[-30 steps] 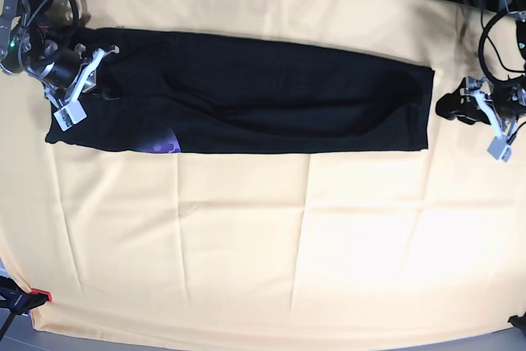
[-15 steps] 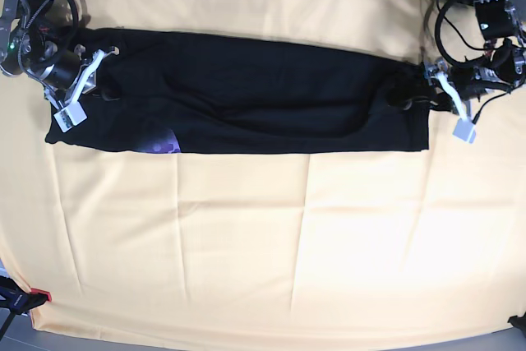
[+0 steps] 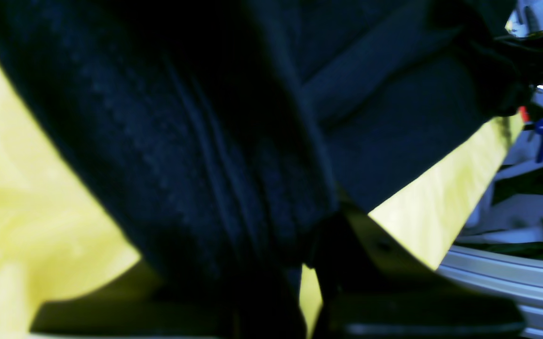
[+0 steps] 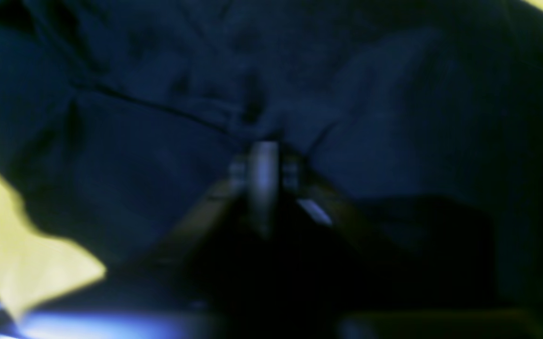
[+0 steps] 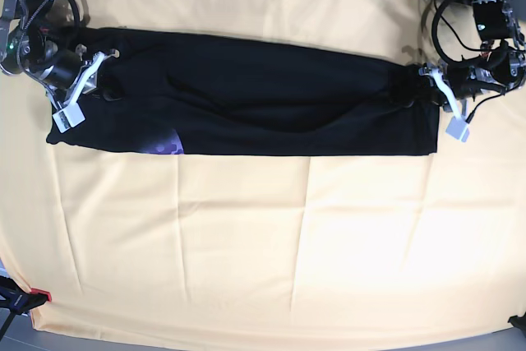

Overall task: Fold the T-shirt properly
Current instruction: 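Grasp both ends of the folded strip with both grippers, then fold the strip end with the left gripper toward the right gripper, then fold the strip end with the right gripper toward the middle, then flip the folded bundle over with both grippers, graphic side up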

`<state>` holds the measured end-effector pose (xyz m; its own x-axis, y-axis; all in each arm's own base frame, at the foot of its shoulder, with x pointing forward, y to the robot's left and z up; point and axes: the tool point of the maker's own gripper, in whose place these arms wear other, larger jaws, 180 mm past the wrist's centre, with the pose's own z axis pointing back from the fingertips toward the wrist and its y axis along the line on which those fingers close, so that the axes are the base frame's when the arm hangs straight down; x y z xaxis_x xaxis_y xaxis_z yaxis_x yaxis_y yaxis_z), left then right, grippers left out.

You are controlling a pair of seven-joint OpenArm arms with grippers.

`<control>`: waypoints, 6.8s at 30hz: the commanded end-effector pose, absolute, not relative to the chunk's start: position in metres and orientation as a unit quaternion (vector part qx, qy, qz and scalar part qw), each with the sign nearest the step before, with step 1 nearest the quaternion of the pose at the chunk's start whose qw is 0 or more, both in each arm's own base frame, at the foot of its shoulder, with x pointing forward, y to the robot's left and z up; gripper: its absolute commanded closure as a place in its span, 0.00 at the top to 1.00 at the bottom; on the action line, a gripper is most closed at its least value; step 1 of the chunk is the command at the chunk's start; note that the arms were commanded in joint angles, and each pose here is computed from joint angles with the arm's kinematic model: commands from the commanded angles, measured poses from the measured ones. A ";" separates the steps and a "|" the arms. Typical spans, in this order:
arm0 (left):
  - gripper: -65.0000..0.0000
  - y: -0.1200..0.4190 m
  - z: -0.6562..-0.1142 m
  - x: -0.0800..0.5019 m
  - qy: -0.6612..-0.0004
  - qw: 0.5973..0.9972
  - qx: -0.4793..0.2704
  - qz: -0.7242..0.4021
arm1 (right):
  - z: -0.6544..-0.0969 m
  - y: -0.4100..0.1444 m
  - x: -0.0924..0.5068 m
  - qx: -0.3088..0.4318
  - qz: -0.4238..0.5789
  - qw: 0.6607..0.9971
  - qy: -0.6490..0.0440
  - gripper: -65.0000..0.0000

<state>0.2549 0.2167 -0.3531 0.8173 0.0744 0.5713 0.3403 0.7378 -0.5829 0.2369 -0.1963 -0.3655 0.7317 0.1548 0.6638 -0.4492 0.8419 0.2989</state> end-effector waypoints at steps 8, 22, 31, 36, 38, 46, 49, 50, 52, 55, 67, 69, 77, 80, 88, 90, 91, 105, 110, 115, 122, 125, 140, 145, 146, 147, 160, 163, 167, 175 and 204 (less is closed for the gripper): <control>0.00 0.263 -0.326 0.270 -0.331 0.893 -0.293 -0.080 | -0.278 -0.177 0.281 0.235 0.231 0.846 -0.419 0.42; 0.00 0.284 -0.269 0.269 -0.344 0.875 -0.318 -0.123 | -0.293 -0.177 0.253 0.238 0.232 0.863 -0.381 0.42; 0.00 0.226 -0.261 0.266 -0.374 0.841 -0.359 -0.159 | -0.303 -0.170 0.259 0.226 0.202 0.862 -0.406 0.42; 0.00 0.178 -0.246 0.256 -0.407 0.805 -0.381 -0.204 | -0.305 -0.161 0.259 0.240 0.192 0.859 -0.410 0.42; 0.00 0.167 -0.245 0.255 -0.419 0.793 -0.390 -0.210 | -0.305 -0.161 0.259 0.240 0.192 0.859 -0.410 0.42; 0.00 0.130 -0.268 0.247 -0.403 0.770 -0.446 -0.212 | -0.305 -0.161 0.259 0.240 0.192 0.859 -0.409 0.42; 0.00 0.115 -0.273 0.242 -0.389 0.764 -0.463 -0.223 | -0.305 -0.161 0.258 0.239 0.192 0.860 -0.408 0.42; 0.03 0.109 -0.275 0.240 -0.384 0.762 -0.470 -0.227 | -0.305 -0.161 0.258 0.239 0.192 0.860 -0.409 0.42; 0.36 0.098 -0.278 0.236 -0.366 0.761 -0.482 -0.232 | -0.305 -0.161 0.259 0.240 0.192 0.859 -0.409 0.42; 0.65 0.088 -0.281 0.234 -0.342 0.765 -0.503 -0.211 | -0.305 -0.161 0.259 0.241 0.192 0.859 -0.409 0.42; 0.66 0.081 -0.256 0.255 -0.401 0.729 -0.514 -0.207 | -0.304 -0.160 0.259 0.243 0.192 0.858 -0.410 0.42; 0.66 0.075 -0.250 0.259 -0.414 0.717 -0.520 -0.211 | -0.304 -0.160 0.259 0.243 0.192 0.858 -0.410 0.42; 0.44 0.073 -0.242 0.265 -0.439 0.702 -0.518 -0.214 | -0.301 -0.158 0.259 0.253 0.190 0.853 -0.415 0.42; 0.00 0.095 -0.237 0.275 -0.468 0.708 -0.491 -0.198 | -0.300 -0.158 0.260 0.252 0.191 0.853 -0.416 0.42; 0.00 0.135 -0.308 0.292 -0.431 0.817 -0.350 -0.156 | -0.293 -0.197 0.274 0.177 0.151 0.875 -0.424 0.53; 0.00 0.132 -0.326 0.287 -0.403 0.831 -0.349 -0.158 | -0.296 -0.222 0.274 0.137 0.113 0.891 -0.417 0.63; 0.00 0.130 -0.333 0.285 -0.393 0.834 -0.354 -0.157 | -0.300 -0.233 0.272 0.119 0.097 0.899 -0.410 0.66; 0.00 0.149 -0.344 0.282 -0.364 0.854 -0.338 -0.157 | -0.365 -0.233 0.224 0.242 -0.035 0.907 -0.342 0.67; 0.00 0.157 -0.340 0.283 -0.364 0.855 -0.334 -0.159 | -0.369 -0.208 0.217 0.347 -0.046 0.874 -0.337 0.67; 0.00 0.159 -0.340 0.283 -0.364 0.855 -0.333 -0.159 | -0.361 -0.176 0.210 0.415 -0.028 0.845 -0.337 0.67; 0.00 0.155 -0.334 0.284 -0.372 0.847 -0.348 -0.154 | -0.366 -0.144 0.214 0.440 -0.009 0.837 -0.326 0.64; 0.00 0.154 -0.333 0.284 -0.374 0.844 -0.353 -0.152 | -0.364 -0.140 0.222 0.436 0.005 0.838 -0.328 0.34; 0.00 0.156 -0.308 0.290 -0.408 0.815 -0.392 -0.126 | -0.316 -0.163 0.258 0.298 0.150 0.867 -0.369 0.00; 0.00 0.186 -0.296 0.298 -0.442 0.813 -0.367 -0.096 | -0.308 -0.212 0.268 0.164 0.191 0.894 -0.370 0.00; 0.00 0.192 -0.294 0.299 -0.448 0.813 -0.362 -0.090 | -0.308 -0.223 0.270 0.140 0.189 0.900 -0.366 0.00; 0.00 0.196 -0.293 0.299 -0.452 0.813 -0.357 -0.086 | -0.307 -0.235 0.272 0.116 0.184 0.906 -0.362 0.00; 0.00 0.202 -0.295 0.296 -0.450 0.817 -0.353 -0.079 | -0.231 -0.169 0.272 0.174 0.199 0.844 -0.467 0.00; 0.00 0.202 -0.298 0.293 -0.447 0.818 -0.354 -0.076 | -0.223 -0.133 0.269 0.247 0.188 0.810 -0.498 0.00; 0.00 0.201 -0.303 0.288 -0.441 0.821 -0.356 -0.073 | -0.226 -0.090 0.267 0.298 0.190 0.789 -0.503 0.00; 0.00 0.200 -0.304 0.288 -0.439 0.822 -0.356 -0.073 | -0.237 -0.022 0.266 0.307 0.251 0.772 -0.497 0.00; 0.00 0.133 -0.272 0.251 -0.389 0.775 -0.442 -0.229 | -0.207 0.003 0.331 0.226 0.364 0.699 -0.573 0.00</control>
<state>0.2461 0.1324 -0.2877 0.6367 -0.0172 0.7709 0.6648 0.5188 -0.5375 0.3263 0.0024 -0.2240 0.1283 0.2776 0.9521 -0.7702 0.6327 -0.0807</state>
